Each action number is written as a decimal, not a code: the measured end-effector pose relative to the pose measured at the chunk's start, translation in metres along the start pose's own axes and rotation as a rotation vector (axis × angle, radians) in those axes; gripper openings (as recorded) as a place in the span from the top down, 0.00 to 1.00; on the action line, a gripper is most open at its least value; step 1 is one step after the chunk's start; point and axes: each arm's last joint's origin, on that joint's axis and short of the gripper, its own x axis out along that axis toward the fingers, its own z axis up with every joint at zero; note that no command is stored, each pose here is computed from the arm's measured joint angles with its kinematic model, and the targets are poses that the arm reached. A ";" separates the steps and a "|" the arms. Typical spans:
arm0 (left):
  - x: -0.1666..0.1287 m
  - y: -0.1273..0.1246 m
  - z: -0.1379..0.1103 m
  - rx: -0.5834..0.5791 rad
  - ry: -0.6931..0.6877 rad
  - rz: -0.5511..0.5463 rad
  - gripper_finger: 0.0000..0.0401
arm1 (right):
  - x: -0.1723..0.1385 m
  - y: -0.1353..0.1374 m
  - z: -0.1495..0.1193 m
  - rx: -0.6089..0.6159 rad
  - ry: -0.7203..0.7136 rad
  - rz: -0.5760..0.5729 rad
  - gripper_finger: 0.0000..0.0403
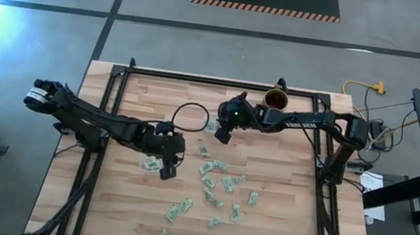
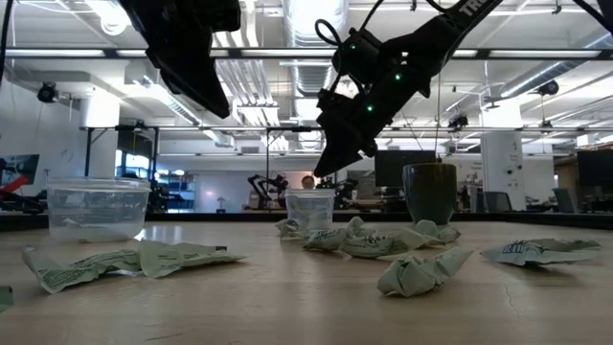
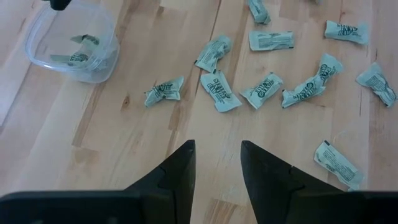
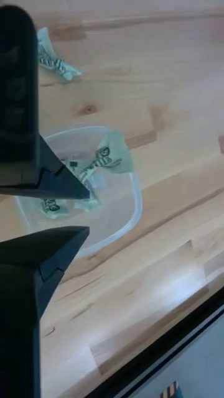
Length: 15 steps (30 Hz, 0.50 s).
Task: Pick and place Stevia / Truvia into bins
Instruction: Put the stevia packet into the top transparent container
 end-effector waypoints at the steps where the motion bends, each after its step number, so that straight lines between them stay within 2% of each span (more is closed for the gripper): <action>1: 0.000 0.000 0.000 0.000 0.000 0.000 0.72 | -0.001 0.000 0.001 -0.002 -0.002 0.016 0.81; 5: 0.000 0.000 0.000 -0.015 0.000 0.001 0.72 | -0.005 0.007 0.001 -0.025 0.004 0.175 0.78; 9: 0.000 0.000 0.000 -0.019 0.000 0.001 0.72 | -0.006 0.027 -0.007 -0.090 0.034 0.353 0.78; 15: 0.000 0.000 0.000 -0.021 0.000 0.002 0.72 | -0.012 0.058 -0.018 -0.213 0.081 0.435 0.81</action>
